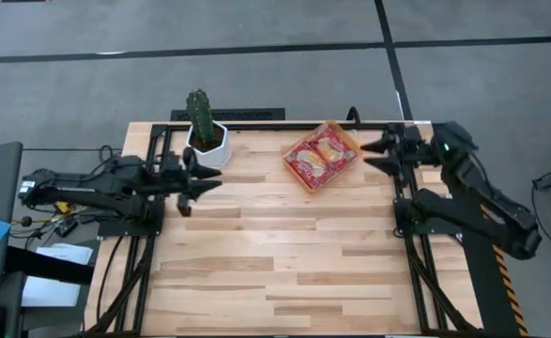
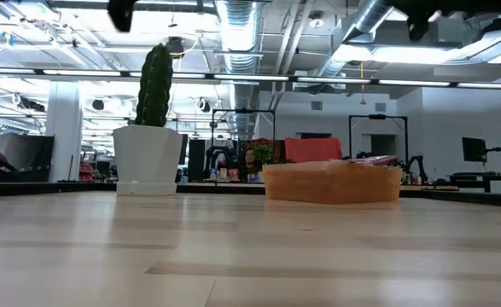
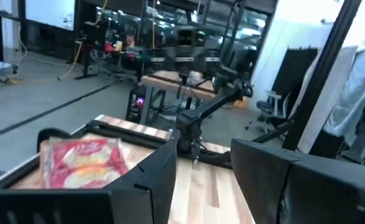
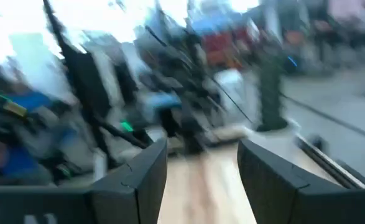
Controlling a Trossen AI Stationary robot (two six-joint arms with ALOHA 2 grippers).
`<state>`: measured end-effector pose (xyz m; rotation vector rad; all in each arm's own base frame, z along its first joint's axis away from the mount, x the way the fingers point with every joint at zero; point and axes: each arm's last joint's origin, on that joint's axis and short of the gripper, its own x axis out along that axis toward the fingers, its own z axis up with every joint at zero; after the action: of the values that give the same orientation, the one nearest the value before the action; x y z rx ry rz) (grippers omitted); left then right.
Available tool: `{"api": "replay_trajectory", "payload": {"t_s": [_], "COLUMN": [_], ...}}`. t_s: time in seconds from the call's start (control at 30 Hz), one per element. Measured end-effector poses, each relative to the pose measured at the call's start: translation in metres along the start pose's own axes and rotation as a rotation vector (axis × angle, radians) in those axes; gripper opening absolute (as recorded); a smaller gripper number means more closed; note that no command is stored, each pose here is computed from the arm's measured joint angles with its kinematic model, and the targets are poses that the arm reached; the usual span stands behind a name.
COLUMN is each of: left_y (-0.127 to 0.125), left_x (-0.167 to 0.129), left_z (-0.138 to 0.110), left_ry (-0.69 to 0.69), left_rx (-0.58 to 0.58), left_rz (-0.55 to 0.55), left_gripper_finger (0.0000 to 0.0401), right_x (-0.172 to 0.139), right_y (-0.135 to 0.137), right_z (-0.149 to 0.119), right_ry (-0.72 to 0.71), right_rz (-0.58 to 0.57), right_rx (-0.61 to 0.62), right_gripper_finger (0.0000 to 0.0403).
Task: Sort popcorn bags into baskets
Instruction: Return to Home Position
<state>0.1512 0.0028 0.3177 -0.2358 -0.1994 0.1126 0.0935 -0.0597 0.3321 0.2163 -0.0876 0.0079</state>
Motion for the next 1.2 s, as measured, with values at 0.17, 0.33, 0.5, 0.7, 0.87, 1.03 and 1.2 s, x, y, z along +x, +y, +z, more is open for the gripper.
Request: {"api": "replay_trajectory", "payload": {"t_s": [0.17,0.33,0.5,0.7,0.87,1.03,1.2], "left_y": [0.015,0.023,0.025,0.029,0.032,0.034,0.038], "left_x": [-0.034,-0.056,-0.067,-0.072,-0.078,-0.081,-0.081], "left_z": [-0.02,-0.035,-0.047,-0.059,-0.051,-0.053,-0.062], "left_ry": [-0.046,-0.088,-0.06,-0.045,-0.132,-0.099,-0.012], "left_rx": [-0.099,-0.145,-0.195,-0.222,-0.202,-0.202,-0.193], "left_rz": [-0.03,-0.045,-0.071,-0.058,0.006,-0.005,0.028], "left_gripper_finger": [0.0144,0.0144,0.0144,0.0144,0.0144,0.0144,0.0144], "right_x": [-0.004,0.0,0.01,0.016,0.003,-0.028,-0.051], "right_y": [0.007,0.007,0.021,0.052,0.061,0.059,0.053], "right_z": [-0.029,-0.068,-0.103,-0.119,-0.083,-0.044,-0.039], "right_ry": [-0.153,-0.185,-0.211,-0.234,-0.341,-0.219,-0.232], "right_rz": [0.144,0.128,0.168,0.03,-0.019,0.008,-0.015], "right_rx": [0.09,0.184,0.263,0.225,0.16,0.132,0.087], "right_gripper_finger": [0.0218,0.0212,0.021,0.0216,0.0219,0.0216,0.0211]}}
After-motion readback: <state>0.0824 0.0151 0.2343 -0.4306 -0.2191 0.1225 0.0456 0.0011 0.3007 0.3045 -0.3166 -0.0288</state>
